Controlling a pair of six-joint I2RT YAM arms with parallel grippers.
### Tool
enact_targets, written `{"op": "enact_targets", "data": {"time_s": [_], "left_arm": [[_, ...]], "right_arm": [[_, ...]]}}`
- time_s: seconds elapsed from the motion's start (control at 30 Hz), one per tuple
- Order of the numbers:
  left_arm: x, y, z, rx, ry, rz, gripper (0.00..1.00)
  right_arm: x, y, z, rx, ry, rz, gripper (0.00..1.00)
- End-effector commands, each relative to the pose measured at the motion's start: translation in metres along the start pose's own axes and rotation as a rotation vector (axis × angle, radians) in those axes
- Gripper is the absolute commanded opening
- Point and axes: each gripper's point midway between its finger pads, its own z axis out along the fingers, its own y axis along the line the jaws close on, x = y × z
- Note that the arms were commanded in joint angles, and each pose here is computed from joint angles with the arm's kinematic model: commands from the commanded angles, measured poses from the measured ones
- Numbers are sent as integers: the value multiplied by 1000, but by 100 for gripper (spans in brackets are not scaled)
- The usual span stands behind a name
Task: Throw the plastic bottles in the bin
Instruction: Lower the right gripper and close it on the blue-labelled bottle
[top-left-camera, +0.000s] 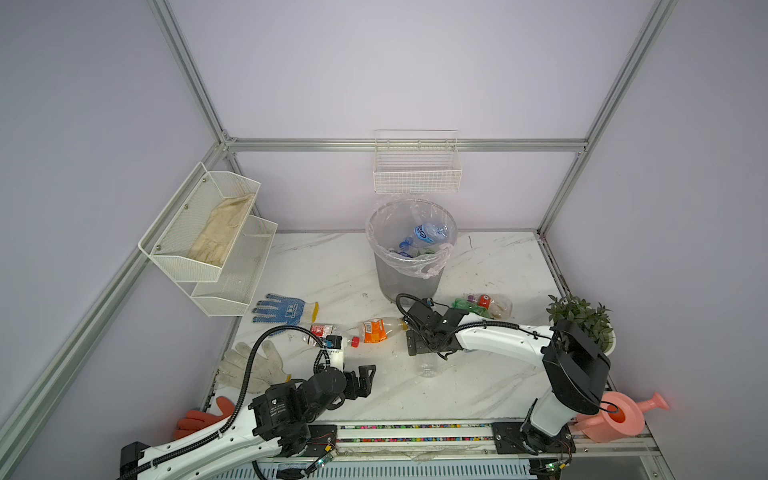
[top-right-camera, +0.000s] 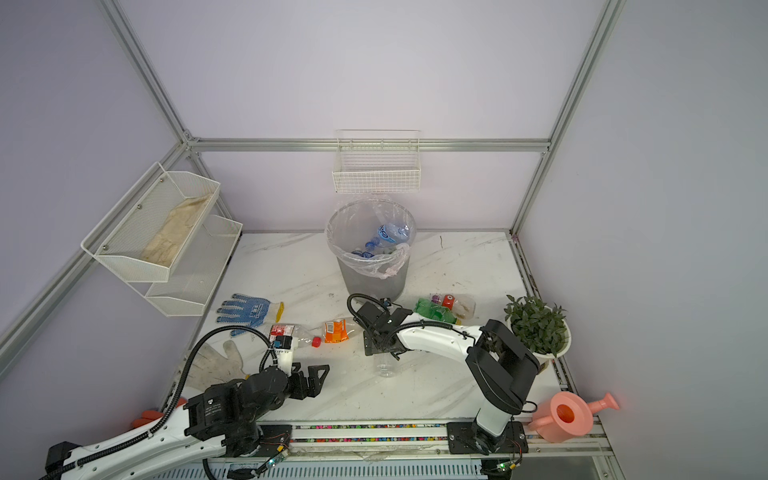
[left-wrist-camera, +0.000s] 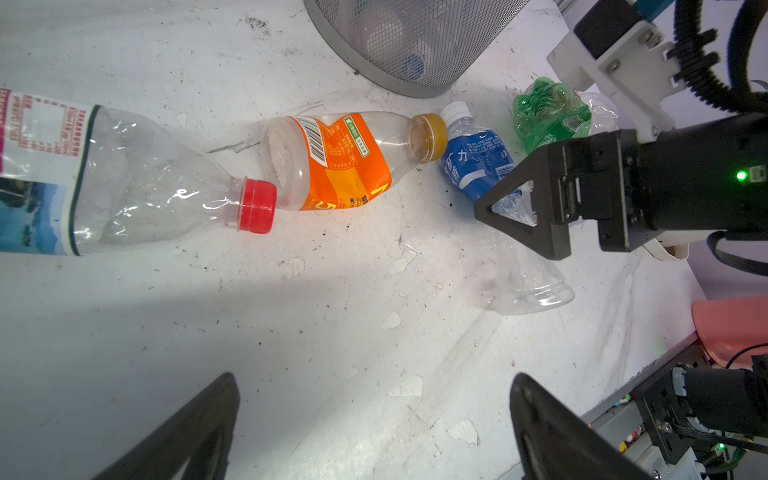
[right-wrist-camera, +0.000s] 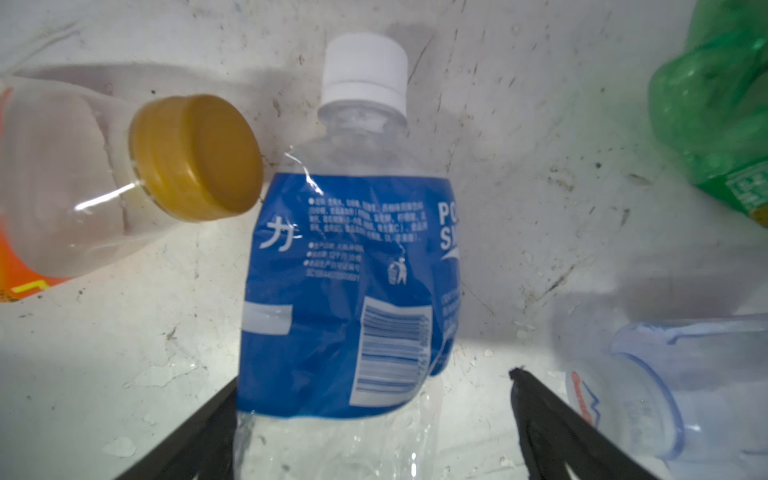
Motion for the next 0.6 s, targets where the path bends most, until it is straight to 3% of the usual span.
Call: {"op": "enact_targets", "data": {"time_s": [0.0,0.33,0.57], "left_arm": [[6,4,3,-5,5,-11,100],[4,3,2,2,-4,-14,100],[2,0,0,13,-4,-18,100]], "right_arm": [[4,7,8,-24,13,32,97],[15,4,21,-17,38,46,97],[16,-3,16,-5,30,59,89]]}}
